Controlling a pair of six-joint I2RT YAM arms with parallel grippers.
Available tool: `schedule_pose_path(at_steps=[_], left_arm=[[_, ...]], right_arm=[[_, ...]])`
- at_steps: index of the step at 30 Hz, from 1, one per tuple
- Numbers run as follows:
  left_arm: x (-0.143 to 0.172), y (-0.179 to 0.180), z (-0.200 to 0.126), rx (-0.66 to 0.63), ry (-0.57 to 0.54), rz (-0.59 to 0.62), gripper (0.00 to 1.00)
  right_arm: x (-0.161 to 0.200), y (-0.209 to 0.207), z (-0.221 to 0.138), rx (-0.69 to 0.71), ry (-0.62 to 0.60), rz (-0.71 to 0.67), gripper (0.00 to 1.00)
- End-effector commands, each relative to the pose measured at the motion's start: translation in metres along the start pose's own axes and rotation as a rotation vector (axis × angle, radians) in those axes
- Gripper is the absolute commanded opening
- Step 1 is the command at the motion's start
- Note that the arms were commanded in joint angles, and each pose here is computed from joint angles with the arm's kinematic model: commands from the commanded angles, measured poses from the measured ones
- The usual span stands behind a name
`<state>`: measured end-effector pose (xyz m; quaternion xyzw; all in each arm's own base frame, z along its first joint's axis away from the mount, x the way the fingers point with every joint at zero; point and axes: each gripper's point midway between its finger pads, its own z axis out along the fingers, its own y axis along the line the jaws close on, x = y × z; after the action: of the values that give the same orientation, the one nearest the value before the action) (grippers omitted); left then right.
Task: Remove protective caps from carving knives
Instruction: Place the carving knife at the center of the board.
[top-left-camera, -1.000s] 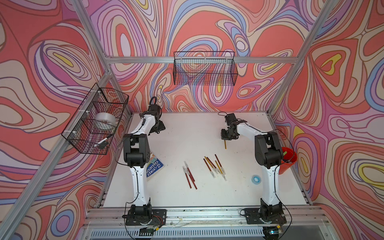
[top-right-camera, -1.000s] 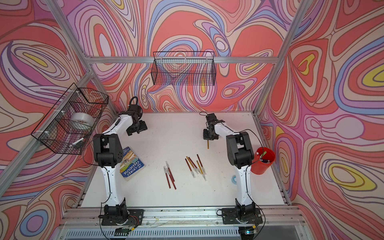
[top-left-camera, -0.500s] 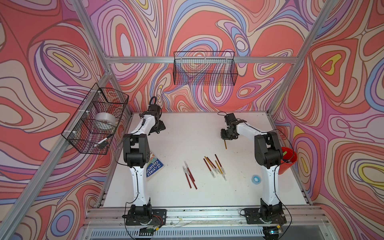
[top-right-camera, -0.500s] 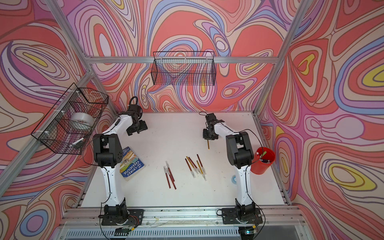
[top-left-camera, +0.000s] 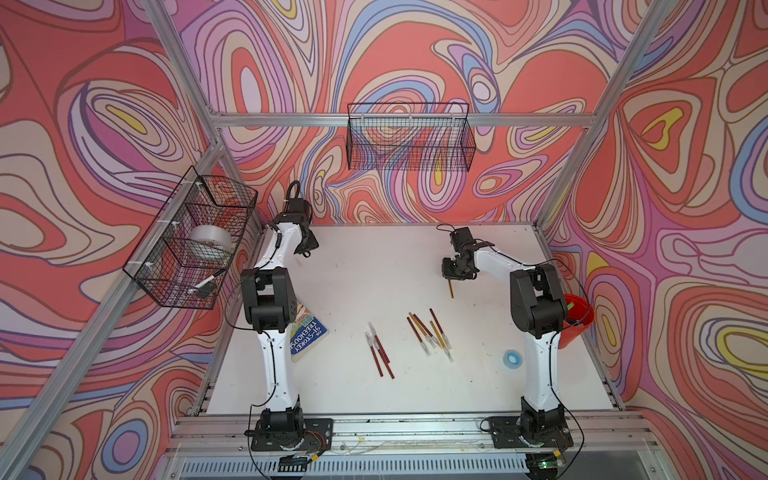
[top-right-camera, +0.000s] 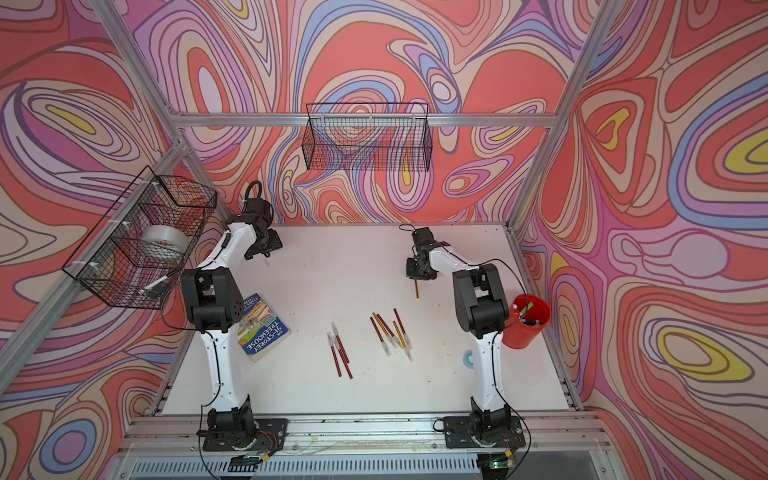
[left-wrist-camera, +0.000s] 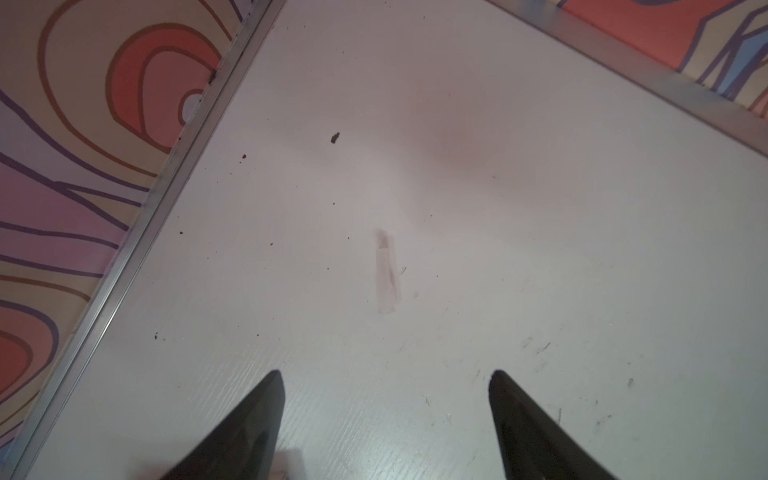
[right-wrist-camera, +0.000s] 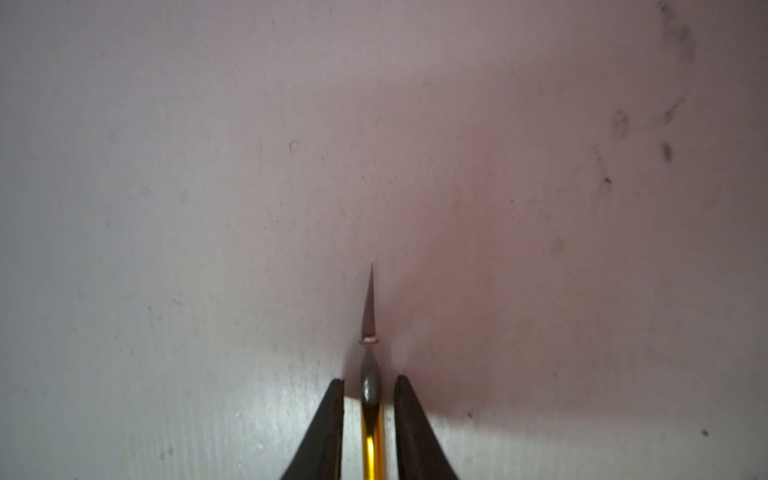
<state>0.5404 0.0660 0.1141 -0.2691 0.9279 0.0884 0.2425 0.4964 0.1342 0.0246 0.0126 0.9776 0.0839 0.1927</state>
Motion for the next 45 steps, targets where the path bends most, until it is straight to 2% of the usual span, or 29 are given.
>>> schedule_pose_path(at_steps=[1, 4, 8, 10, 12, 15, 30, 31, 33, 36, 45], left_arm=[[0.011, 0.006, 0.008, -0.039, 0.034, 0.021, 0.81], [0.012, 0.008, 0.009, -0.047, 0.037, 0.033, 0.86], [0.012, 0.006, 0.016, -0.048, 0.036, 0.046, 0.85], [0.011, 0.003, 0.022, -0.045, 0.029, 0.053, 0.76], [0.011, 0.002, 0.029, -0.048, 0.031, 0.054, 0.62], [0.012, -0.003, 0.04, -0.043, 0.043, 0.051, 0.54], [0.011, -0.006, 0.074, -0.06, 0.063, 0.017, 0.56], [0.011, -0.005, 0.075, -0.062, 0.064, 0.015, 0.55], [0.01, -0.003, 0.077, -0.069, 0.069, 0.009, 0.45], [0.012, 0.0, 0.082, -0.082, 0.083, 0.007, 0.41], [0.02, 0.016, 0.088, -0.117, 0.12, 0.003, 0.47]], right_arm=[[0.019, -0.003, -0.001, -0.009, 0.054, 0.021, 0.25], [0.016, 0.002, -0.009, -0.031, 0.037, 0.022, 0.25], [0.014, 0.009, -0.018, -0.07, 0.026, 0.009, 0.27], [0.015, 0.009, -0.021, -0.069, 0.025, 0.008, 0.27], [0.015, 0.008, -0.023, -0.066, 0.02, 0.007, 0.27], [0.015, 0.007, -0.025, -0.064, 0.02, 0.001, 0.26], [0.019, 0.0, -0.022, -0.023, 0.035, -0.009, 0.26], [0.019, 0.0, -0.023, -0.022, 0.036, -0.009, 0.26], [0.018, 0.001, -0.024, -0.023, 0.032, -0.012, 0.26], [0.017, -0.001, -0.025, -0.014, 0.029, -0.012, 0.26], [0.017, 0.0, -0.024, -0.019, 0.028, -0.011, 0.26]])
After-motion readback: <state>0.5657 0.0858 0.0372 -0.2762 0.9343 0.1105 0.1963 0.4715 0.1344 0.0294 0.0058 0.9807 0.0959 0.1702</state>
